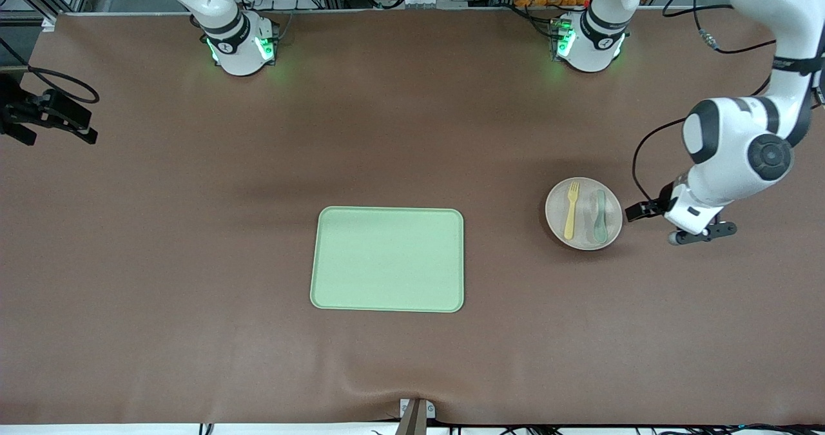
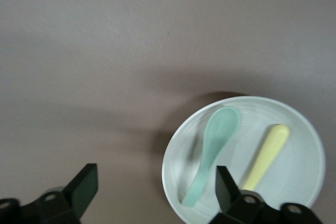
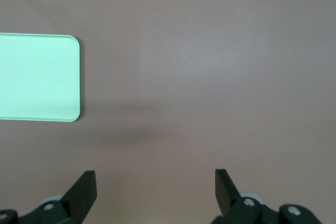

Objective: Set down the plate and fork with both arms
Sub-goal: 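Reach the left gripper down to the rim of the white plate, then grasp the plate rim with the left gripper, then carry the plate with the left gripper onto the green tray, then lower the plate onto the tray and open the left gripper, then raise the left gripper away while the right gripper reaches over the plate, then grasp the yellow fork on the plate with the right gripper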

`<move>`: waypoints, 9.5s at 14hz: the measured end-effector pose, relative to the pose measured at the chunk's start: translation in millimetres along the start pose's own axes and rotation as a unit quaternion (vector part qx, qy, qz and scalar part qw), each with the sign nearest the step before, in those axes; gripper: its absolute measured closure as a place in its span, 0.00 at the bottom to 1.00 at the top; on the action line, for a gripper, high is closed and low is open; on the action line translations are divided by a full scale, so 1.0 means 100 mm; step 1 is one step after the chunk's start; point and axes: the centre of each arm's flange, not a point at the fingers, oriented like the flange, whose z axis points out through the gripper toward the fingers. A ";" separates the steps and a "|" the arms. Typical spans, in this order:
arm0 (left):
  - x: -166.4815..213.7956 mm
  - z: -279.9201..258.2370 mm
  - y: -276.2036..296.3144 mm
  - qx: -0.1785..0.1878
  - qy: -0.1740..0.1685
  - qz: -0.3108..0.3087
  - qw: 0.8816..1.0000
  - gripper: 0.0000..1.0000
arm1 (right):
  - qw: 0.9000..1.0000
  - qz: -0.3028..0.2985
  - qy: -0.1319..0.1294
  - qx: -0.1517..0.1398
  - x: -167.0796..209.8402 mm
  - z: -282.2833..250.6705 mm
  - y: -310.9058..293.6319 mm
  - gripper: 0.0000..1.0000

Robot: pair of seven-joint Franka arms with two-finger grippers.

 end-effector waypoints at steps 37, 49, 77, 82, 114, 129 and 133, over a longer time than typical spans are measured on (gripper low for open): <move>-0.09 0.30 0.69 -0.032 0.036 0.062 0.997 0.96 | 1.000 0.000 0.000 0.002 0.00 0.00 0.00 0.00; 0.08 -0.61 3.17 -0.093 0.002 0.181 0.979 0.96 | 1.000 0.001 0.000 0.003 0.00 0.00 0.01 0.00; -0.06 0.81 4.12 -0.146 -0.005 0.193 0.970 0.96 | 1.000 0.000 -0.019 0.005 0.11 0.20 -0.01 0.00; -0.07 0.81 4.12 -0.146 -0.006 0.193 0.970 0.96 | 0.999 0.000 -0.035 0.005 0.20 0.39 -0.01 0.00; -0.03 -3.44 0.77 0.035 0.032 0.022 0.999 0.00 | 0.994 -0.088 0.008 0.060 0.80 2.98 -3.89 0.00; -0.30 -3.34 0.41 0.019 0.033 0.043 0.998 0.00 | 0.994 -0.108 0.024 0.022 0.48 4.43 -4.64 0.20; -0.30 -3.32 0.41 0.019 0.031 0.045 0.998 0.00 | 0.994 -0.101 0.026 0.025 0.36 4.60 -4.80 0.30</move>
